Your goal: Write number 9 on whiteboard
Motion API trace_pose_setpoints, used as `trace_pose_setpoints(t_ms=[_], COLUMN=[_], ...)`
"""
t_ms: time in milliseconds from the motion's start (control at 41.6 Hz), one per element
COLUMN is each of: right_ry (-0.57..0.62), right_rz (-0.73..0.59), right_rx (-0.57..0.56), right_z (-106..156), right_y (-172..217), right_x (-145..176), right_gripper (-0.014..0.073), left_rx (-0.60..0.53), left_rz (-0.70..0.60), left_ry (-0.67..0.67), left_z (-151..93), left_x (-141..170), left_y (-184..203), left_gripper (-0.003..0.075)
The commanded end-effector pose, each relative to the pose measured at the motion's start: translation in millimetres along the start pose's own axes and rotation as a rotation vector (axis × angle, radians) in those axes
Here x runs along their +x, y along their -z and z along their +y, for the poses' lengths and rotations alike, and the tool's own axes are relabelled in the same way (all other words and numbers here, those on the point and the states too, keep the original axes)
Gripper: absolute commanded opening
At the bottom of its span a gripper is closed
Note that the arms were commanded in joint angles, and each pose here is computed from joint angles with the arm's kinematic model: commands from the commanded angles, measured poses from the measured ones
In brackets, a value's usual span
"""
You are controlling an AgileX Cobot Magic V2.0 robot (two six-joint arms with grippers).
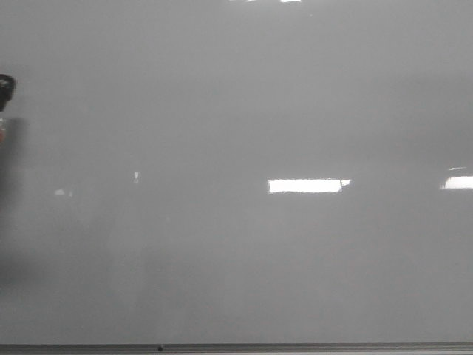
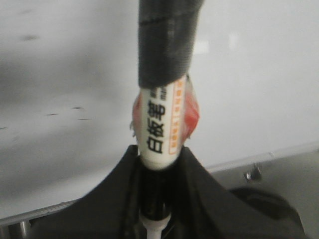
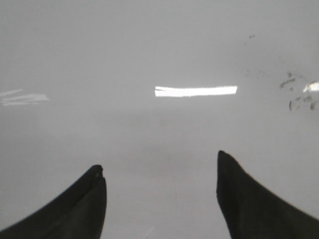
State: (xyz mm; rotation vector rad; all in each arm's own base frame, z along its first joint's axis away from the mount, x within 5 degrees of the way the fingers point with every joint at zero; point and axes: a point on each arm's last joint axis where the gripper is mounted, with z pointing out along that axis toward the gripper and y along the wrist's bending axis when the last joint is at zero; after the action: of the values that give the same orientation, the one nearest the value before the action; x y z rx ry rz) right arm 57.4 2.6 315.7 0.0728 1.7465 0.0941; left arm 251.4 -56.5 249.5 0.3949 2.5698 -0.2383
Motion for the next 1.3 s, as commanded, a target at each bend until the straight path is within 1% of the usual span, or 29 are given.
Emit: trace_pose_setpoints(t_ms=[0,120,192,264,361,505,649,865,938,1082,1226,1274], right_ry=[-0.002,0.029,0.061,0.103,0.176,0.272,0.329,0.389,0.404,0.423,0.428,0.422], right_rz=[-0.005,0.101,0.167,0.241,0.332,0.415,0.439,0.420,0.432,0.486,0.536,0.549], right_rx=[-0.024,-0.102,-0.182,-0.297,-0.485,-0.733,-0.912,-1.129,-1.175,-1.232,-1.256,-1.259], right_z=[3.1,10.4,17.9,28.7,46.5,72.1,97.5,141.5,155.5,180.3,194.8,197.4], right_y=[-5.8,-15.6,-20.0,-22.2,-26.4,-37.6,-56.3,-84.6,-92.2,-108.5,-119.9,-122.7], right_x=[-15.1,-16.2,-17.3,-19.7,-23.5,-32.2,-43.6,-59.4,-59.5,-51.9,-41.8,-38.8], right_gripper=[0.0500,0.0500,0.0500,0.0500,0.0500,0.0500,0.0508,0.0509,0.0509,0.0508,0.0503,0.0475], left_rx=[0.192,0.473,0.569,0.619,0.659,0.696,0.718,0.722,0.722,0.722,0.722,0.722], left_rz=[-0.009,-0.008,-0.032,-0.045,-0.062,-0.089,-0.097,-0.098,-0.098,-0.098,-0.098,-0.098], left_ry=[-0.259,-0.582,-0.693,-0.787,-0.899,-1.007,-1.060,-1.061,-1.061,-1.061,-1.061,-1.061], left_z=[-37.1,-78.8,-95.3,-107.0,-120.8,-137.0,-145.7,-146.6,-146.6,-146.6,-146.6,-146.6], left_x=[-16.1,-16.1,-17.1,-16.7,-15.2,-12.6,-9.4,-9.1,-9.1,-9.1,-9.1,-9.1], left_y=[29.6,47.7,57.1,63.5,69.2,74.8,76.6,76.9,76.9,76.9,76.9,76.9], left_gripper=[-0.0019,-0.0019,-0.0019,-0.0019,-0.0019,-0.0019,-0.0019,-0.0019,-0.0019,-0.0019,-0.0019,-0.0019])
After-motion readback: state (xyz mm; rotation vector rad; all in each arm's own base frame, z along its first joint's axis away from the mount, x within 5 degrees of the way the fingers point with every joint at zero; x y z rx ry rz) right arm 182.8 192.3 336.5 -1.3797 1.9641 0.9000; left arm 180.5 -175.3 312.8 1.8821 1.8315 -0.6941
